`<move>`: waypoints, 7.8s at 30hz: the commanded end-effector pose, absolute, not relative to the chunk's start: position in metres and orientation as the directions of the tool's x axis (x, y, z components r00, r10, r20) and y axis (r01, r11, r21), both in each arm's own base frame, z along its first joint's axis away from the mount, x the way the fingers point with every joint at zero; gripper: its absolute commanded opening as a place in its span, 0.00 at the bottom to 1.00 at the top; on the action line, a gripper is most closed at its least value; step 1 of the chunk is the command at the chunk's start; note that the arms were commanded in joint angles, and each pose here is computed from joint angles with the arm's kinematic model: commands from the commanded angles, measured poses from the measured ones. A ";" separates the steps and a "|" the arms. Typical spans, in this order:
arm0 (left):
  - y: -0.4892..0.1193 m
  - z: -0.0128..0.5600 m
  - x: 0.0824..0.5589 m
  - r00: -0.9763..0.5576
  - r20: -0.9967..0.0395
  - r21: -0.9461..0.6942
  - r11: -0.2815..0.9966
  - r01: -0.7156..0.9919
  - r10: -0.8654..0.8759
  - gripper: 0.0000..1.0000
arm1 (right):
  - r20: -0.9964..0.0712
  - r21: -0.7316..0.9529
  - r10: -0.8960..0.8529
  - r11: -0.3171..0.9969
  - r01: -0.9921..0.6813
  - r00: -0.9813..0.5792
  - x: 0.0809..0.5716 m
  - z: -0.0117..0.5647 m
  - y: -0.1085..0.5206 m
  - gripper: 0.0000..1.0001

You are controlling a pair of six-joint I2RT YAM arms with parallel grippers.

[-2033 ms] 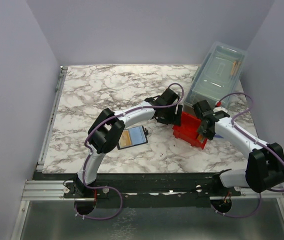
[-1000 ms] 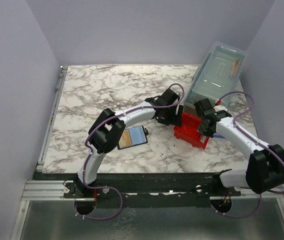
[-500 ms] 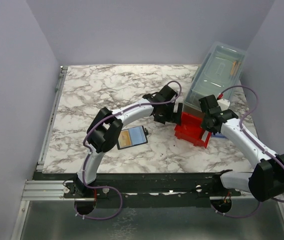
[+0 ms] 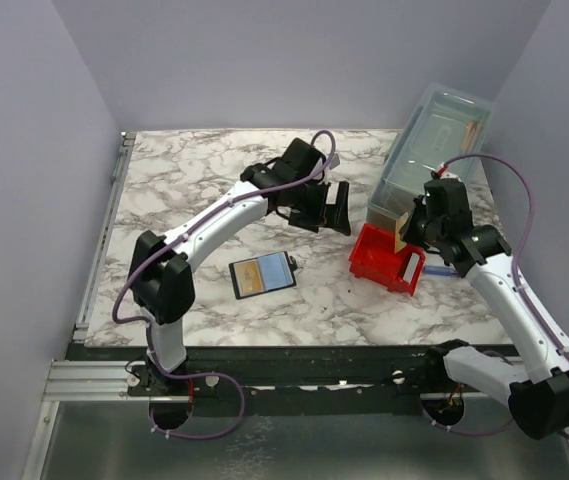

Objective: Put the credit cards into the card holder
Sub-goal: Pick up the credit card from the storage box, then insert the credit card into the card holder.

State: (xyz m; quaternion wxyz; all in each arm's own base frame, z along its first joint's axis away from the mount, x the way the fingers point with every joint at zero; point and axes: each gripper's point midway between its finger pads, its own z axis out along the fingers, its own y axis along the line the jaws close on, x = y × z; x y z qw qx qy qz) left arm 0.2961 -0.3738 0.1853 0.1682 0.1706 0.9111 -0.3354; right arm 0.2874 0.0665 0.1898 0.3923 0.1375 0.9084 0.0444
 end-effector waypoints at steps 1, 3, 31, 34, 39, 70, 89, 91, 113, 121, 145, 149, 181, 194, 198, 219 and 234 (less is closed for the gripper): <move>-0.358 0.223 0.259 -0.878 -0.407 -0.644 0.603 0.470 0.251 0.99 | -0.764 0.367 0.184 0.912 -0.182 -0.618 0.282 0.243 0.126 0.00; -0.356 0.241 0.254 -0.874 -0.432 -0.693 0.539 0.479 0.221 0.99 | -0.786 0.432 0.178 0.843 -0.321 -0.592 0.277 0.264 0.150 0.00; -0.328 0.371 0.249 -0.844 -0.472 -0.875 0.014 0.485 -0.255 0.69 | -0.639 0.731 0.539 0.204 -0.652 -0.548 0.264 0.361 0.233 0.00; -0.329 0.374 0.250 -0.842 -0.475 -0.872 0.009 0.490 -0.256 0.65 | -0.632 0.737 0.539 0.195 -0.647 -0.558 0.266 0.360 0.238 0.00; -0.329 0.372 0.253 -0.834 -0.484 -0.867 0.018 0.498 -0.265 0.53 | -0.621 0.744 0.538 0.177 -0.644 -0.570 0.269 0.357 0.247 0.00; -0.140 0.125 0.275 -0.936 -0.189 -0.575 0.806 -0.138 -0.295 0.00 | -0.587 0.481 0.066 0.830 -0.282 -0.807 0.314 0.108 0.309 0.72; -0.163 0.068 0.258 -0.978 -0.040 -0.669 0.733 -0.127 -0.205 0.00 | -0.563 0.124 -0.100 0.971 -0.203 -0.821 0.321 0.031 0.296 0.14; -0.167 0.064 0.255 -0.980 -0.026 -0.679 0.723 -0.128 -0.198 0.00 | -0.565 0.108 -0.092 0.977 -0.184 -0.820 0.322 0.030 0.291 0.08; -0.192 0.059 0.250 -0.986 -0.040 -0.781 0.620 -0.071 -0.163 0.00 | -0.552 0.095 -0.074 0.984 -0.151 -0.830 0.325 0.021 0.272 0.00; -0.194 0.061 0.248 -0.987 -0.037 -0.795 0.604 -0.065 -0.155 0.00 | -0.546 0.107 -0.072 0.982 -0.155 -0.835 0.324 0.019 0.274 0.00; -0.197 0.058 0.246 -0.988 -0.040 -0.803 0.593 -0.057 -0.148 0.00 | -0.529 0.110 -0.081 0.981 -0.162 -0.845 0.320 0.012 0.275 0.00; -0.199 0.055 0.247 -0.989 -0.027 -0.807 0.587 -0.065 -0.146 0.00 | -0.529 0.113 -0.080 0.980 -0.164 -0.845 0.320 0.012 0.276 0.00; -0.200 0.036 0.272 -0.978 -0.045 -0.790 0.606 -0.091 -0.205 0.00 | -0.510 0.114 -0.092 0.978 -0.173 -0.855 0.317 0.002 0.276 0.00; -0.203 0.029 0.271 -0.966 -0.035 -0.795 0.592 -0.128 -0.255 0.00 | -0.507 0.123 -0.089 0.977 -0.174 -0.857 0.316 0.001 0.277 0.00; -0.202 0.028 0.275 -0.954 -0.056 -0.796 0.590 -0.136 -0.295 0.00 | -0.502 0.131 -0.088 0.976 -0.176 -0.860 0.314 0.001 0.279 0.00; -0.200 0.015 0.267 -0.925 -0.037 -0.787 0.582 -0.206 -0.377 0.00 | -0.542 0.141 -0.135 0.958 -0.249 -0.829 0.317 0.077 0.285 0.50; -0.194 0.019 0.259 -0.936 -0.113 -0.637 0.747 -0.189 -0.334 0.41 | -0.512 0.405 -0.122 0.839 -0.364 -0.851 0.293 0.084 0.357 0.36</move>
